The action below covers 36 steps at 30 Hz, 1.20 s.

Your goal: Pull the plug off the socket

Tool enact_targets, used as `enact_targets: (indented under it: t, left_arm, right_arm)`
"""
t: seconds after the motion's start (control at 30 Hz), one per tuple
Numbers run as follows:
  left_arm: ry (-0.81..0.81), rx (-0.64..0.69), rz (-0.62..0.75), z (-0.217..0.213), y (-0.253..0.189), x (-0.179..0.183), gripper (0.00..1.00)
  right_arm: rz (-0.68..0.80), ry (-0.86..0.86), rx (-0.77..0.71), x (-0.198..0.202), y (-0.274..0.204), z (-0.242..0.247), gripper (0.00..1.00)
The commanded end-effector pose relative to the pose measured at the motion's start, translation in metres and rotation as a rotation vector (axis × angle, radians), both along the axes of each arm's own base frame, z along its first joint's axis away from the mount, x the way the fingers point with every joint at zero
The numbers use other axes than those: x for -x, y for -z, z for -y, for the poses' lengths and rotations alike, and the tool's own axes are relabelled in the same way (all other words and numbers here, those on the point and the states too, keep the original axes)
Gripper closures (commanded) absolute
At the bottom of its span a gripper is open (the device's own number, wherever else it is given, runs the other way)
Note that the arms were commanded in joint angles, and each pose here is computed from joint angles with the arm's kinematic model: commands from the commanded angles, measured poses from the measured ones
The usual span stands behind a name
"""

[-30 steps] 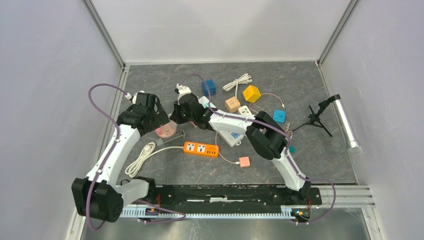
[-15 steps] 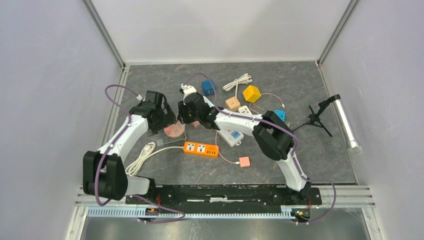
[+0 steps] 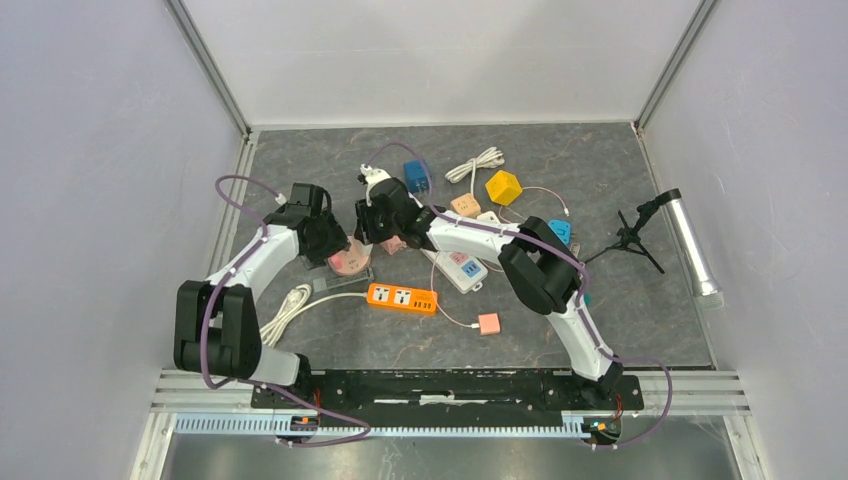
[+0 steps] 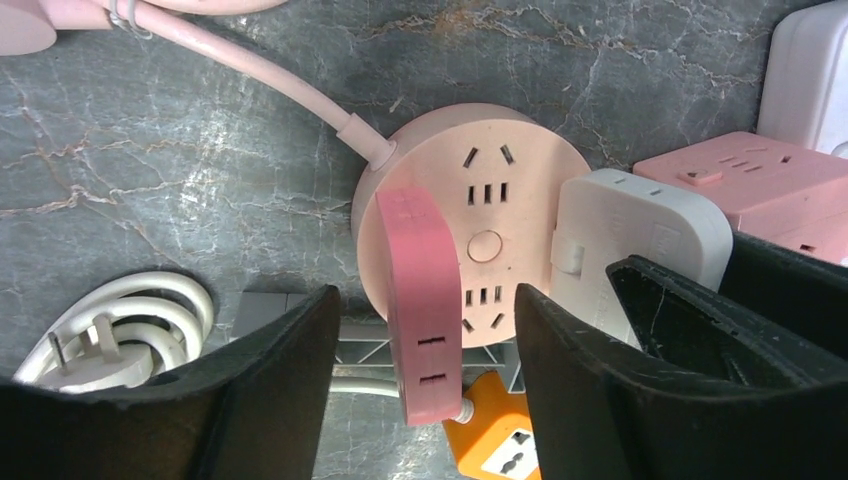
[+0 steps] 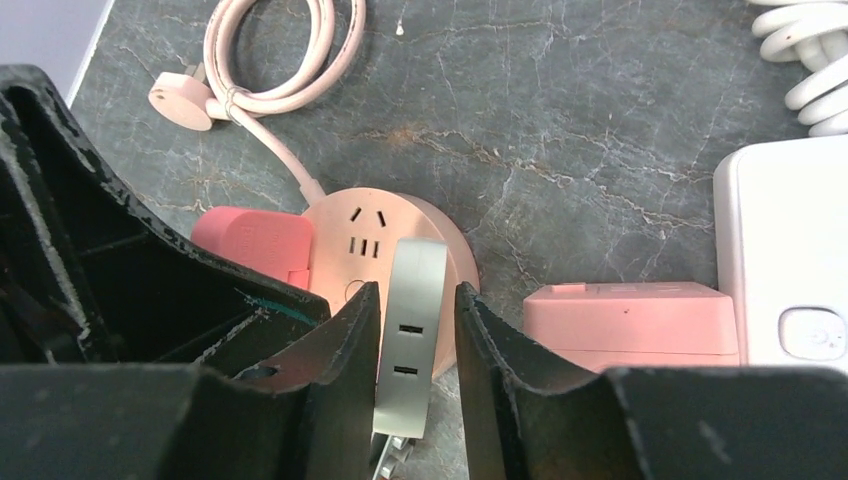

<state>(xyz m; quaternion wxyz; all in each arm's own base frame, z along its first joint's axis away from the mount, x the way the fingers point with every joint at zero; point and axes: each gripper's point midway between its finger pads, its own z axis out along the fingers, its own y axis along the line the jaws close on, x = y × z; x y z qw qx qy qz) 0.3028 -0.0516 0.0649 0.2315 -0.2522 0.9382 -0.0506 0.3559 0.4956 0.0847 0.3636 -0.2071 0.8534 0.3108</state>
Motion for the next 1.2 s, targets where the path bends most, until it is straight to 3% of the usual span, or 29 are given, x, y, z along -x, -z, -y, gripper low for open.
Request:
enact_targets:
  t: [0.0,0.4,0.47,0.7,0.83,1.0,1.17]
  left_arm:
    - [-0.015,0.059,0.008,0.006,0.005,-0.008,0.32]
    - [-0.023,0.130,-0.089,0.017,0.031,-0.005,0.42]
    - [-0.022,0.124,-0.109,0.016,0.035,-0.002,0.43]
    - [-0.031,0.086,-0.157,0.009,0.044,0.008,0.46]
    - [-0.032,0.077,-0.171,0.008,0.046,0.012,0.47]
    - [-0.026,0.072,-0.188,0.007,0.048,0.013,0.48]
    - [-0.022,0.069,-0.195,0.007,0.049,0.014,0.49]
  right_arm:
    - [0.002,-0.030,0.001,-0.002,-0.008,-0.007,0.63]
    - [-0.013,-0.064,0.024,0.007,0.008,-0.005,0.65]
    - [-0.011,-0.064,0.025,0.007,0.007,-0.005,0.69]
    - [-0.005,-0.062,-0.009,0.004,-0.011,-0.009,1.00]
    - [-0.021,-0.074,-0.087,0.003,-0.030,-0.013,1.00]
    - [-0.051,-0.150,-0.331,0.012,-0.069,-0.024,1.00]
    - [-0.058,-0.196,-0.406,0.017,-0.084,-0.029,1.00]
